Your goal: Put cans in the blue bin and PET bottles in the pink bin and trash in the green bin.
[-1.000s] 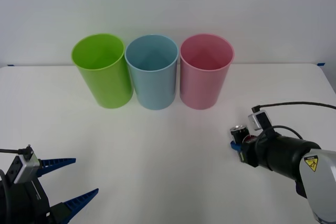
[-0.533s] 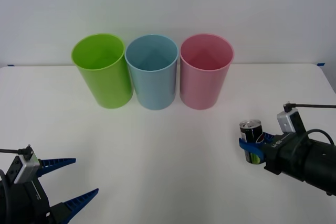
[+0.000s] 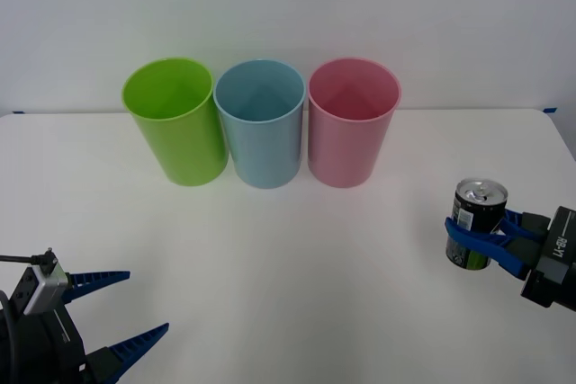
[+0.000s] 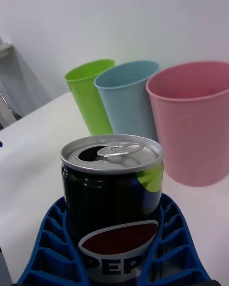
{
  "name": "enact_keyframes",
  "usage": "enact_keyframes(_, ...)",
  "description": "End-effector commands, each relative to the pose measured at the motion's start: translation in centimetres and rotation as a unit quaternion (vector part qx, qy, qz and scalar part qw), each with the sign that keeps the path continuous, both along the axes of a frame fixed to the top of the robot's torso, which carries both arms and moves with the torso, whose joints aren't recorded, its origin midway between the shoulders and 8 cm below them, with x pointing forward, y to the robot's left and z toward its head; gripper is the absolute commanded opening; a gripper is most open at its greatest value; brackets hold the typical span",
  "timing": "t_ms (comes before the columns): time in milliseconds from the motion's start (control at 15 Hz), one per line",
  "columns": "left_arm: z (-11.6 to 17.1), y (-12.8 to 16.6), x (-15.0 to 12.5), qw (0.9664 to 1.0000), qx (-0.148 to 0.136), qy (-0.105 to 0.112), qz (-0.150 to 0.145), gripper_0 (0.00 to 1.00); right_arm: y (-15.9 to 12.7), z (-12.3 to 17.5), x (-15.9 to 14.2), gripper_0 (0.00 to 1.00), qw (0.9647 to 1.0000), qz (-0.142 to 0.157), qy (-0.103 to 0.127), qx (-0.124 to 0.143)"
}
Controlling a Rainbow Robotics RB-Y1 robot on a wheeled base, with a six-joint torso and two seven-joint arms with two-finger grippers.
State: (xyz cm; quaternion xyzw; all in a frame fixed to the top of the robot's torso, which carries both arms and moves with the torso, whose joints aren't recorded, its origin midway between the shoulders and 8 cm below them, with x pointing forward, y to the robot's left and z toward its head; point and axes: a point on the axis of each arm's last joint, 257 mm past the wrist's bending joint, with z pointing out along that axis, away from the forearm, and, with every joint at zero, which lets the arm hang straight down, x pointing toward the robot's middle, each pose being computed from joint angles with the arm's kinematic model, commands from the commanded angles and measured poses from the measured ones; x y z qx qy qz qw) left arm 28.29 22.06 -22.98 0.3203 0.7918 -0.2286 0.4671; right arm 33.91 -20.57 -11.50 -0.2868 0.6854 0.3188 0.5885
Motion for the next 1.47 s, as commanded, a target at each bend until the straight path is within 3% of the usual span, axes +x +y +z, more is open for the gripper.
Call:
enact_keyframes(67, 0.0, 0.0, 0.0, 1.0000, 0.000, 0.000, 0.000, 1.00, 1.5, 4.1, 0.2, 0.00, 0.9979, 0.027, -0.051, 0.030)
enact_keyframes(400, 0.0, 0.0, 0.0, 1.0000, 0.000, 0.000, 0.000, 1.00, 5.3, 8.9, 3.2, 0.00, 0.9907, 0.035, -0.114, 0.065)
enact_keyframes(600, 0.0, 0.0, 0.0, 1.0000, 0.000, 0.000, 0.000, 1.00, 8.4, 11.3, 6.2, 0.00, 0.9863, 0.020, -0.146, 0.073)
enact_keyframes(733, 0.0, 0.0, 0.0, 1.0000, 0.000, 0.000, 0.000, 1.00, 10.2, 11.7, 8.2, 0.00, 0.9867, 0.013, -0.142, 0.077)
enact_keyframes(1067, 0.0, 0.0, 0.0, 1.0000, 0.000, 0.000, 0.000, 1.00, 15.3, 12.3, 14.1, 0.00, 0.9852, -0.004, -0.161, 0.058)
enact_keyframes(1467, 0.0, 0.0, 0.0, 1.0000, 0.000, 0.000, 0.000, 1.00, 20.0, 12.2, 18.9, 0.00, 0.9883, -0.011, -0.152, 0.006)
